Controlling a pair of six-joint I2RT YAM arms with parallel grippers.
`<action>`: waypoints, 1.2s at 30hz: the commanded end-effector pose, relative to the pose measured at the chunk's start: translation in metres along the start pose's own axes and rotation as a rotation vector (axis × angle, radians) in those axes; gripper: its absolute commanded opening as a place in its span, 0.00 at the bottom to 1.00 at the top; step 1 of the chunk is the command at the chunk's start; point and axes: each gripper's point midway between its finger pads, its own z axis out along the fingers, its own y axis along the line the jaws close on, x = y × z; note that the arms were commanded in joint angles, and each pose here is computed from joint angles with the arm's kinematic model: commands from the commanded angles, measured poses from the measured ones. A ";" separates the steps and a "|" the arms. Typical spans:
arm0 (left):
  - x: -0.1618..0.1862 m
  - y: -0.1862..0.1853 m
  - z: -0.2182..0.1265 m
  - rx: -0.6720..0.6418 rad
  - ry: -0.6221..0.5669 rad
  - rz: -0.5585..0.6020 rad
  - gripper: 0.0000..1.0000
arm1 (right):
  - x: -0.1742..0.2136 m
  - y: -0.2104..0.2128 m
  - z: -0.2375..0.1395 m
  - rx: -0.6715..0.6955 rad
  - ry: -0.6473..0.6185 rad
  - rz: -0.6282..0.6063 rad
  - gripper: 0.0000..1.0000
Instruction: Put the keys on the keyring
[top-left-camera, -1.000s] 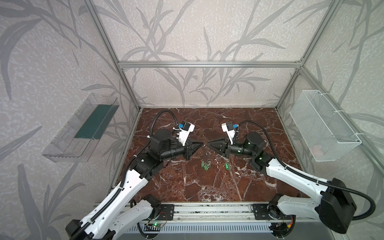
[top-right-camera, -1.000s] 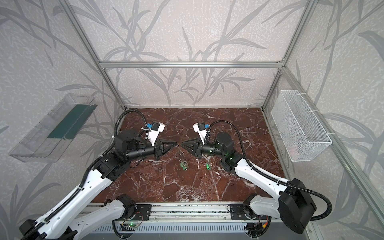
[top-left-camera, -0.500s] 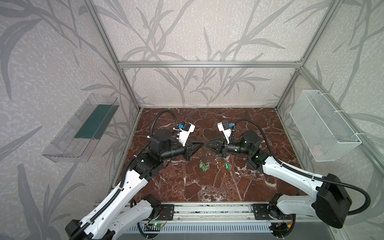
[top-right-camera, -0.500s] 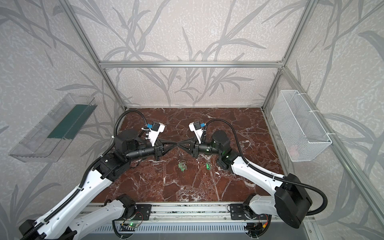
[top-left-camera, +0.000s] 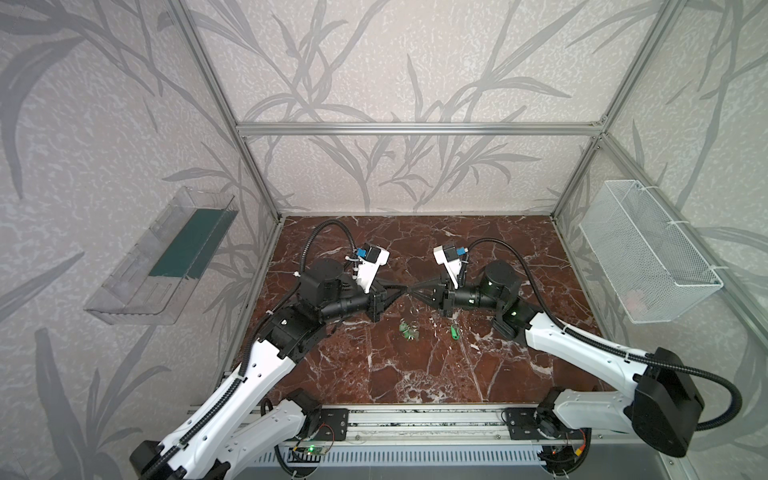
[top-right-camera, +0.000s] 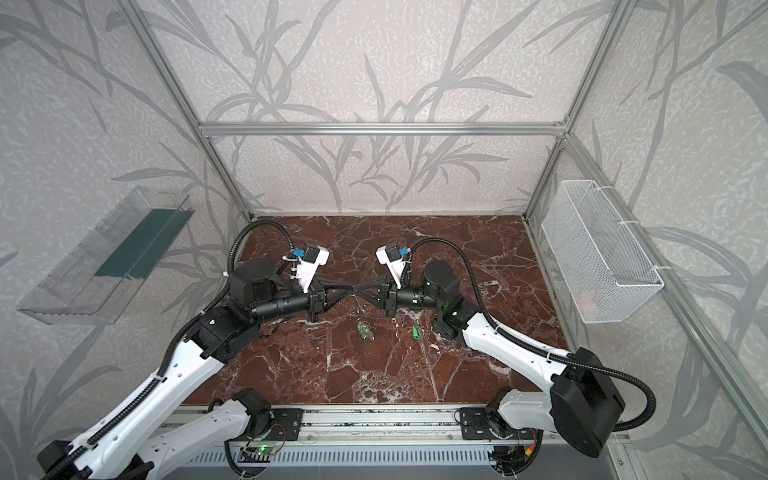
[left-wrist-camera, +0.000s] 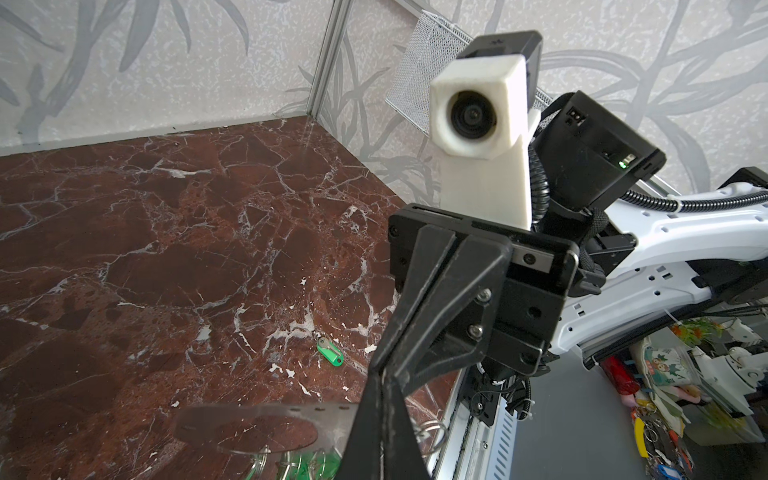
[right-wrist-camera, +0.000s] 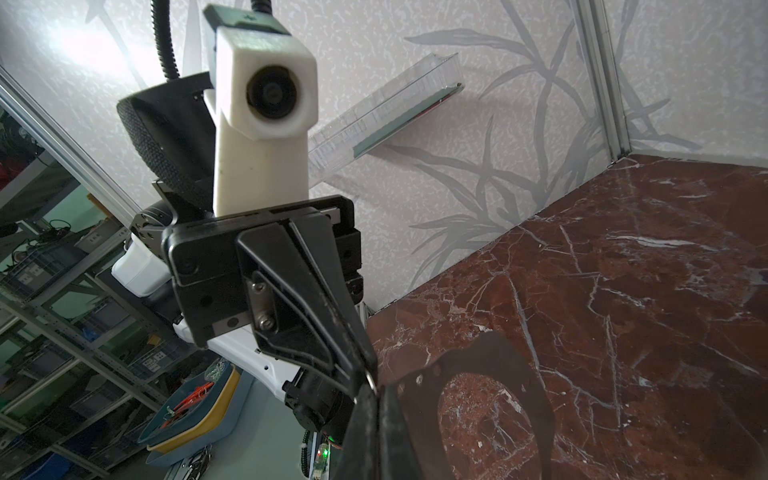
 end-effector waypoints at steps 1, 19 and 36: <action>-0.014 -0.014 -0.013 0.016 -0.037 0.052 0.15 | -0.019 0.016 -0.009 -0.035 -0.013 -0.092 0.00; -0.016 -0.016 -0.011 0.106 -0.029 -0.007 0.23 | -0.027 0.025 -0.015 -0.138 0.012 -0.089 0.00; -0.007 -0.022 -0.002 0.196 0.000 -0.048 0.23 | -0.032 0.026 -0.014 -0.142 -0.009 -0.085 0.00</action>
